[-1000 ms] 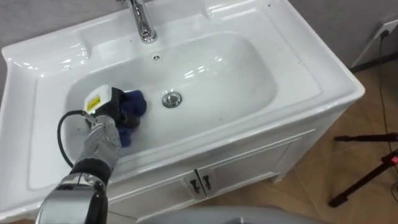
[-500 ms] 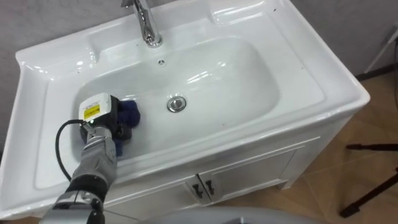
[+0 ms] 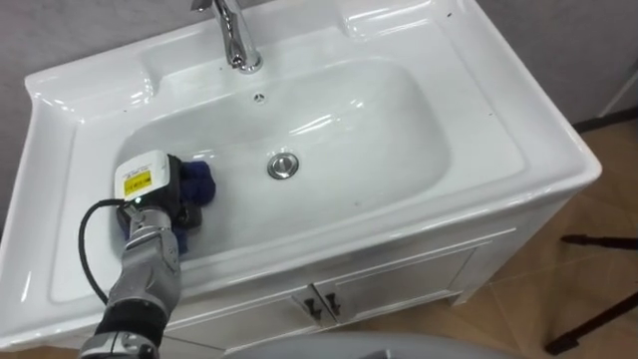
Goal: Wipe basin
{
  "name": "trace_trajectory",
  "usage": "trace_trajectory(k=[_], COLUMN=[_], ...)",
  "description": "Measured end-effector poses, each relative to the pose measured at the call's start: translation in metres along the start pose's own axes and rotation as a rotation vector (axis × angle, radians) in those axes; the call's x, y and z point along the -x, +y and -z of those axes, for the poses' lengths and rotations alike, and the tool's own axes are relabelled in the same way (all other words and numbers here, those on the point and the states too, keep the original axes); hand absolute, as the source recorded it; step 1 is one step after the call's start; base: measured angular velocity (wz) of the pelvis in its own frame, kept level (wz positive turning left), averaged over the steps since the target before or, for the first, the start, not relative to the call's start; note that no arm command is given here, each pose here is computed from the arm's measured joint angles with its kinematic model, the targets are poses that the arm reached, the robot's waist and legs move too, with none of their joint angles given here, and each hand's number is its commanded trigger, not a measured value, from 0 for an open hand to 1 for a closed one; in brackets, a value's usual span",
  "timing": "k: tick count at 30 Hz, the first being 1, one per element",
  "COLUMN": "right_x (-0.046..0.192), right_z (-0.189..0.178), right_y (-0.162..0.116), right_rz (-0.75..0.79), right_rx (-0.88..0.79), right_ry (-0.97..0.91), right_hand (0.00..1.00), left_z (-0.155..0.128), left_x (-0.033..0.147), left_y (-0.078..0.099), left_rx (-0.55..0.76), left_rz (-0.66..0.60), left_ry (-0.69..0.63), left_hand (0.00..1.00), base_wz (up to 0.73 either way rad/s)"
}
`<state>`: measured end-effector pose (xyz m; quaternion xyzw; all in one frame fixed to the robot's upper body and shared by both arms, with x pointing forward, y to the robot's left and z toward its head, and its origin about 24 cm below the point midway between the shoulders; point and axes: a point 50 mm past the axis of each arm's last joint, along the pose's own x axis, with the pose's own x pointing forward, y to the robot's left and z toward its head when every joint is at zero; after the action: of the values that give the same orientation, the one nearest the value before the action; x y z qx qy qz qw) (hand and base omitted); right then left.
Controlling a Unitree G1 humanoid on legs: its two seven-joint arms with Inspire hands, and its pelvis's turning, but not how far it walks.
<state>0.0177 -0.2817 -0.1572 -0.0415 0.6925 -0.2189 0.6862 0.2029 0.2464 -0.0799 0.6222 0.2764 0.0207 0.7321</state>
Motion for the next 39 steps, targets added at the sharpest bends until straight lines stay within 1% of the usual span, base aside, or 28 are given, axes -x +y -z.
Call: trace_trajectory(k=[11,21,24,27,31,32,33,34,39], right_x=[-0.001,-0.001,-0.001,0.000,0.001,0.001,0.001,0.002,0.004], right_z=[0.015,0.015,0.016,0.015,0.012,0.011,0.010,0.007,-0.007], right_y=[-0.003,0.004,0.007,0.015,0.024,0.026,0.028,0.030,0.036], right_rz=[0.006,-0.015,-0.027,-0.058,-0.103,-0.112,-0.119,-0.134,-0.179], right_rx=[-0.021,-0.052,-0.098,-0.147,-0.214,-0.221,-0.226,-0.223,-0.215], right_ry=[0.019,0.023,0.024,0.028,0.024,0.021,0.019,0.009,-0.018], right_hand=[0.00,0.00,0.00,0.00,0.00,0.00,0.00,0.00,0.00], left_z=[0.001,-0.005,-0.009,-0.016,-0.036,-0.045,-0.047,-0.052,-0.063], left_x=[0.000,-0.002,-0.001,-0.002,-0.009,-0.012,-0.012,-0.014,-0.023], left_y=[0.002,0.003,-0.001,-0.001,0.000,0.003,0.002,0.004,0.010], left_rx=[-0.007,-0.064,-0.085,-0.089,-0.075,-0.053,-0.040,-0.021,0.084], left_rz=[-0.005,-0.004,0.013,0.013,0.029,0.030,0.039,0.042,0.069], left_ry=[0.015,0.028,0.030,0.012,-0.011,-0.019,-0.017,-0.019,-0.003], left_hand=[1.00,1.00,1.00,1.00,1.00,1.00,1.00,1.00,1.00], base_wz=[0.00,0.03,0.00,0.00,-0.01,-0.06,-0.10,-0.10,-0.10])
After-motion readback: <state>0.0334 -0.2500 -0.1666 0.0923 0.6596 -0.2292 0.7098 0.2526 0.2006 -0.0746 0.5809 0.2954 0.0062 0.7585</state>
